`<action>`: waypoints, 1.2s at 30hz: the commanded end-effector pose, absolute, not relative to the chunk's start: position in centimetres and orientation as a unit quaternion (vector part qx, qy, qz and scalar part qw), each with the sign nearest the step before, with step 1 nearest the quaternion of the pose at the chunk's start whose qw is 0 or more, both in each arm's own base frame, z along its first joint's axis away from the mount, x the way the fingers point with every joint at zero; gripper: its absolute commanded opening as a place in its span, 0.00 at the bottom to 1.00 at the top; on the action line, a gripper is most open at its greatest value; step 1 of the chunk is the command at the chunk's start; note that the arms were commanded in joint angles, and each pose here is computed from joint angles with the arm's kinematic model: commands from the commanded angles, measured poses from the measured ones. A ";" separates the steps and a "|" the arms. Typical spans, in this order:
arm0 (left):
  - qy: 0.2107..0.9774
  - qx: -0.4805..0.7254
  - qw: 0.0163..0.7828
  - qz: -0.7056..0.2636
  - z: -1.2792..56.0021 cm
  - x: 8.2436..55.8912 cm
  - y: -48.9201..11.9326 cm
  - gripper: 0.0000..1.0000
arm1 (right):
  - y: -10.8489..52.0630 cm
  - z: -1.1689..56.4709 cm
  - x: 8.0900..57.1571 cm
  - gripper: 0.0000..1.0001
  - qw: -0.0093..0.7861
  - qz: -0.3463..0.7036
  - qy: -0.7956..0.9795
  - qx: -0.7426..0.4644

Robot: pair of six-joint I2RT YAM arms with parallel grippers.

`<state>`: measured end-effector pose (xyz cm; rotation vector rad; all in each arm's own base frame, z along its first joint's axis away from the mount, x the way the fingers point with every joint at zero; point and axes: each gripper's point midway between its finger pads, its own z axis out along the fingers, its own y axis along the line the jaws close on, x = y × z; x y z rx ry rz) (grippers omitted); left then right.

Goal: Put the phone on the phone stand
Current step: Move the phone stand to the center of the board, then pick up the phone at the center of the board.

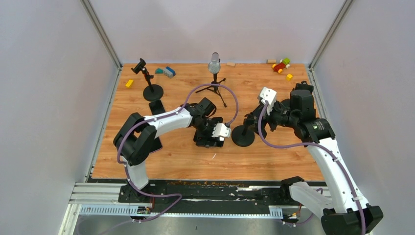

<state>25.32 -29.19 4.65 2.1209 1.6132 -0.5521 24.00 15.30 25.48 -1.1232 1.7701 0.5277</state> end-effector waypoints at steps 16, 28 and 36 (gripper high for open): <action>0.570 0.783 0.175 -0.181 3.5 26.1 -30.8 1.00 | 15.9 27.0 22.9 0.90 0.509 0.232 0.685 -0.466; 0.576 0.780 0.172 -0.175 2.1 26.2 -30.8 0.98 | 15.8 26.7 23.0 0.90 0.508 0.228 0.687 -0.467; 0.582 0.780 0.153 -0.173 1.1 26.0 -30.3 0.90 | 15.8 26.6 23.0 0.90 0.506 0.228 0.689 -0.466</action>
